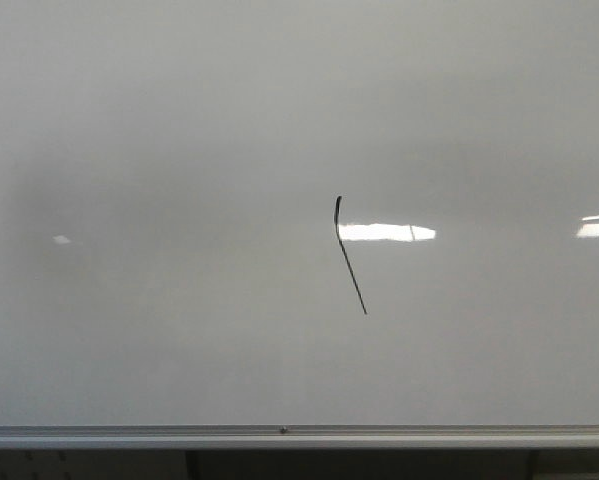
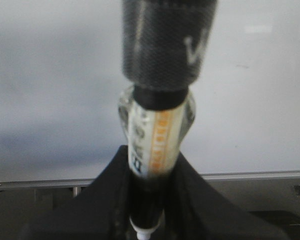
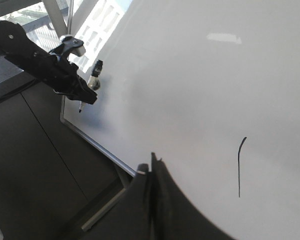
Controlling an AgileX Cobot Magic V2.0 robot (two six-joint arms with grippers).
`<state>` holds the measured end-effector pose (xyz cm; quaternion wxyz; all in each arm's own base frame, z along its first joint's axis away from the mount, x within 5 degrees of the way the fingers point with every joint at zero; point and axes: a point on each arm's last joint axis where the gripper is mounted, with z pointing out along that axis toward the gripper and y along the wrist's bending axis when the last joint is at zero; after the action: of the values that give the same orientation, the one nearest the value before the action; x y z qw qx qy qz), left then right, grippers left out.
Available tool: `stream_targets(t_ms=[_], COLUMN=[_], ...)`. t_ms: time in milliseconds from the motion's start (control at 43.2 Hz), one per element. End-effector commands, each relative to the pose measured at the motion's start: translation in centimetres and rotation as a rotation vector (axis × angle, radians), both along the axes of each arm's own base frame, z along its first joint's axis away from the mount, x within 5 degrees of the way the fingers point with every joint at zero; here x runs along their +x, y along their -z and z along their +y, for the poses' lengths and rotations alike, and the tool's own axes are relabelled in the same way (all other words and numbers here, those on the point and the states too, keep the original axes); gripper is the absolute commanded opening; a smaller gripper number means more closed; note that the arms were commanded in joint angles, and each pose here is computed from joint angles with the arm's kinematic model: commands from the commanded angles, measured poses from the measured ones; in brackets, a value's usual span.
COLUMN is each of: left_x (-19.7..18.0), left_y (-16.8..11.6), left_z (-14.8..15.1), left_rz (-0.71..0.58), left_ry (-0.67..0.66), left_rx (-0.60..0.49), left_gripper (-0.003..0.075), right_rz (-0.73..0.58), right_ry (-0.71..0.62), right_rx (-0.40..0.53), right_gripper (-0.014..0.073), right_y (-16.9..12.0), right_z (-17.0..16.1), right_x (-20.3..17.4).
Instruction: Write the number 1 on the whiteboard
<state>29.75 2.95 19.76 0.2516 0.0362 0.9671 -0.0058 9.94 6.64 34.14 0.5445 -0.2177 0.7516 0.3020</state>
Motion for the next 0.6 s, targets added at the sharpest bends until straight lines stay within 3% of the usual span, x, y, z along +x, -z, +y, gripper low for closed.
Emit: stream_targets(t_ms=[0, 301, 578], left_x=[1.9, 3.4, 3.6], left_y=[-0.4, 1.3, 1.2], left_z=[0.4, 0.6, 0.6], left_rz=[-0.074, -0.047, -0.068], left_ry=[-0.017, -0.027, -0.034], left_rx=[0.011, 0.004, 0.004], left_gripper=[-0.0020, -0.0002, 0.0234], right_rz=[-0.035, -0.036, -0.044], right_ry=[0.033, 0.035, 0.053], right_rx=[0.059, 0.059, 0.062], right_gripper=[-0.0061, -0.0061, -0.0061], right_y=[-1.2, -1.2, -1.3], right_z=[-0.1, -0.1, -0.3], right_x=[0.2, 0.2, 0.3])
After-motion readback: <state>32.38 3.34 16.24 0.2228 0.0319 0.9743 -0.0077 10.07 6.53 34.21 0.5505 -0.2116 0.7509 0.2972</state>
